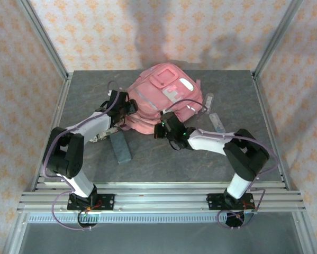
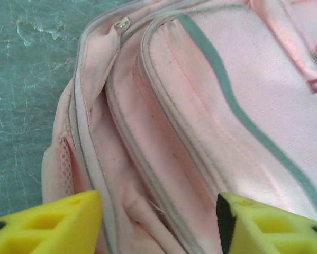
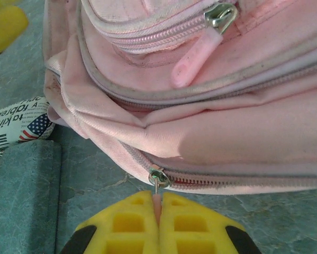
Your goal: Pack the student bag
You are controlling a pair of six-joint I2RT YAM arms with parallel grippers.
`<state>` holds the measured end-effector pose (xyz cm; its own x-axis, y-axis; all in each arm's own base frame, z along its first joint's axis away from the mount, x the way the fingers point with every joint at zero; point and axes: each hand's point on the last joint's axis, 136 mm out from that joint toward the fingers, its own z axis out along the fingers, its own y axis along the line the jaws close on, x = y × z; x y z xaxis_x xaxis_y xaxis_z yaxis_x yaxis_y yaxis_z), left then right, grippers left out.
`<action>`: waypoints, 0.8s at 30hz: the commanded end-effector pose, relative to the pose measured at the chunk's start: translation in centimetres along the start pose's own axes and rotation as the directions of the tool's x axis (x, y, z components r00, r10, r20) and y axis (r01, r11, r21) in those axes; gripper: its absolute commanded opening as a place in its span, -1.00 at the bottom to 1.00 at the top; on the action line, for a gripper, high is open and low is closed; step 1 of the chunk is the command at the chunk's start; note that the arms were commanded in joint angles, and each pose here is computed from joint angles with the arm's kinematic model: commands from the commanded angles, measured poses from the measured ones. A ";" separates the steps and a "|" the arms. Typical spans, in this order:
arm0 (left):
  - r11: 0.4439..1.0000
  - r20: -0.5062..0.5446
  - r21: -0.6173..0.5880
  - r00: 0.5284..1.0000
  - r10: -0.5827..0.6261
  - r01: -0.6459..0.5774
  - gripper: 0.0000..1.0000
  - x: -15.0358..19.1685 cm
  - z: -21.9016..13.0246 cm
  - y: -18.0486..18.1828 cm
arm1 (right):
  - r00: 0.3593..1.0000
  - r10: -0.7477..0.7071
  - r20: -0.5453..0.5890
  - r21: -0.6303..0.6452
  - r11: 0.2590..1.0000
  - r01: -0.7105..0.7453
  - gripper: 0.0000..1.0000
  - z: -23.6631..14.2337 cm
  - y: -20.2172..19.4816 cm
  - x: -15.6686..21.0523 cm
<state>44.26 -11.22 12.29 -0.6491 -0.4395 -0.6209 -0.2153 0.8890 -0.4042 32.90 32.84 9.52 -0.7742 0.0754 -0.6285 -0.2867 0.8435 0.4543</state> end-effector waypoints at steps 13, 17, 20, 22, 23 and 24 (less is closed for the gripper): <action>0.961 -0.091 0.230 0.987 -0.133 0.151 0.51 9.3 -2.4 -5.8 | 1.000 0.019 0.003 -0.076 0.997 -0.018 -1.00 1.0 1.8 -0.4; 0.966 -0.086 0.203 0.986 -0.145 0.160 0.39 9.5 -0.1 -6.4 | 1.000 0.019 0.006 -0.077 0.997 -0.018 -1.00 1.0 1.8 -0.3; 0.976 -0.083 0.150 0.986 -0.146 0.157 -0.13 9.8 1.4 -5.7 | 1.000 0.015 0.013 -0.064 0.998 -0.014 -1.00 1.0 1.5 -0.4; 0.981 -0.090 0.126 0.986 -0.138 0.149 -0.68 9.9 2.0 -5.4 | 1.000 0.019 0.016 -0.049 0.999 -0.018 -1.00 1.0 0.9 -0.5; 0.983 -0.093 0.117 0.987 -0.134 0.144 -0.95 10.0 2.1 -5.2 | 0.999 0.028 0.020 -0.041 0.999 -0.027 -1.00 0.8 0.4 -0.6; 0.983 -0.092 0.112 0.987 -0.133 0.143 -1.00 9.9 2.1 -4.9 | 0.999 0.040 0.023 -0.029 0.999 -0.039 -1.00 0.8 -0.3 -0.8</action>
<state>39.52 -20.81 6.70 -0.7016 -0.5343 -0.4714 -0.2047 0.7848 -0.5849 33.24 33.33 8.37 -0.7924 0.0796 -0.6048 -0.2773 0.8362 0.4733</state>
